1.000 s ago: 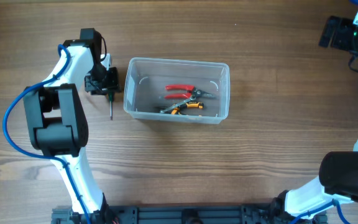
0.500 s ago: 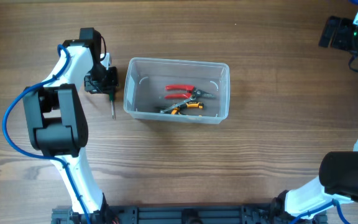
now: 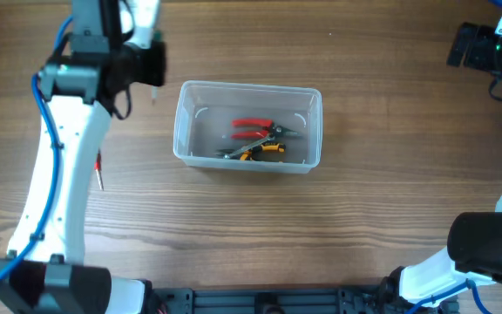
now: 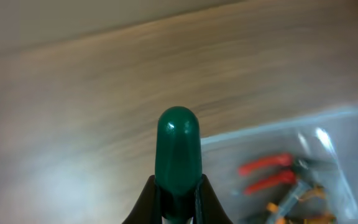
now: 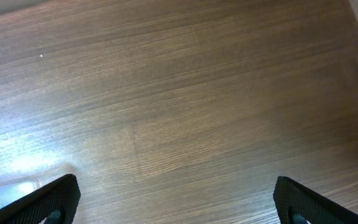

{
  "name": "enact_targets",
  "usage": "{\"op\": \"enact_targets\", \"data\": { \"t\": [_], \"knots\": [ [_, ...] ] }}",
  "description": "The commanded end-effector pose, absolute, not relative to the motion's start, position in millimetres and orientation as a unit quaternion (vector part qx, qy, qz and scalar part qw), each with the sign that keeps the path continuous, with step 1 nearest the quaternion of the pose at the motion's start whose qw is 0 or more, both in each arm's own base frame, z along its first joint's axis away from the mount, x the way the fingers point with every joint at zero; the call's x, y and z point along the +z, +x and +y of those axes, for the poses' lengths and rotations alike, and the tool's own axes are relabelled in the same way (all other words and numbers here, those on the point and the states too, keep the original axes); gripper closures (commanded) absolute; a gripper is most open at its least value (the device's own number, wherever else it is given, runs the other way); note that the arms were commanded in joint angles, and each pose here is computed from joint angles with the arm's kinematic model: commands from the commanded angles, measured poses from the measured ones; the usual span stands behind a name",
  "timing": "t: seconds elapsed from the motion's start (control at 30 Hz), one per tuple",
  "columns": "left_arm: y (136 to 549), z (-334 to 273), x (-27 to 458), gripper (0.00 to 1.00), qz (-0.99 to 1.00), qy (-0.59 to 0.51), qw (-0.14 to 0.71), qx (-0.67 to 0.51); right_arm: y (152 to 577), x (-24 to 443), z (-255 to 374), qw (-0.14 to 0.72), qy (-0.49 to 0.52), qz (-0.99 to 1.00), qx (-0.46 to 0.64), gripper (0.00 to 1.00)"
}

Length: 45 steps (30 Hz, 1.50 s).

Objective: Pack container
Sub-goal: 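Carry the green screwdriver into the container and release it, then grasp the red-handled screwdriver with the left gripper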

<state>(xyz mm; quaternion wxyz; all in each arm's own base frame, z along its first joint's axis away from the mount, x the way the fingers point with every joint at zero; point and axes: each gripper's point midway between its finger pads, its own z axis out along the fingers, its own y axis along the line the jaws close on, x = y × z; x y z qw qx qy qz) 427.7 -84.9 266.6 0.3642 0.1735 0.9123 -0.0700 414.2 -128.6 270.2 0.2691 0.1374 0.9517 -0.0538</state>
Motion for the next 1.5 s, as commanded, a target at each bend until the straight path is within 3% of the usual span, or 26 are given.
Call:
{"op": "enact_targets", "data": {
  "t": [0.0,0.13,0.47,0.6,0.63,0.73,0.83,0.93,1.0,1.1,1.3,1.4,1.47],
  "knots": [
    [391,-179,265,0.96,0.817,0.443,0.358,-0.090,418,261,-127,0.260,0.141,0.954,-0.048,0.00],
    [360,-243,229,0.96,0.742,0.586,0.310,-0.094,418,261,-127,0.260,0.141,0.954,-0.048,0.00],
    [361,-250,70,0.96,0.775,0.614,0.114,-0.097,418,261,-127,0.260,0.141,0.954,-0.048,0.00],
    [357,-247,33,0.84,0.783,0.609,0.072,-0.102,418,261,-127,0.260,0.141,0.954,-0.048,0.00],
    [358,-247,32,0.66,0.783,0.609,0.072,-0.102,418,261,-127,0.260,0.141,0.954,-0.048,0.00],
    [362,-247,39,0.58,0.786,0.604,0.084,-0.099,418,261,-127,0.260,0.141,0.954,-0.048,0.00],
    [382,-245,78,0.51,0.805,0.571,0.134,-0.094,418,261,-127,0.260,0.141,0.954,-0.048,0.00],
    [410,-239,153,0.41,0.818,0.522,0.225,-0.086,418,261,-127,0.260,0.141,0.954,-0.048,0.00],
    [424,-224,212,0.39,0.826,0.476,0.292,-0.080,418,261,-127,0.260,0.141,0.954,-0.048,0.00],
    [449,-139,267,0.41,0.891,0.287,0.352,-0.007,418,261,-127,0.260,0.141,0.954,-0.048,0.00],
    [427,38,216,0.45,0.971,-0.032,0.228,0.070,418,261,-127,0.260,0.141,0.954,-0.048,0.00],
    [403,93,181,0.41,0.970,-0.153,0.182,0.059,418,261,-127,0.260,0.141,0.954,-0.048,0.00],
    [388,113,153,0.28,0.969,-0.185,0.154,0.061,418,261,-127,0.260,0.141,0.954,-0.048,0.00]
  ]
}}
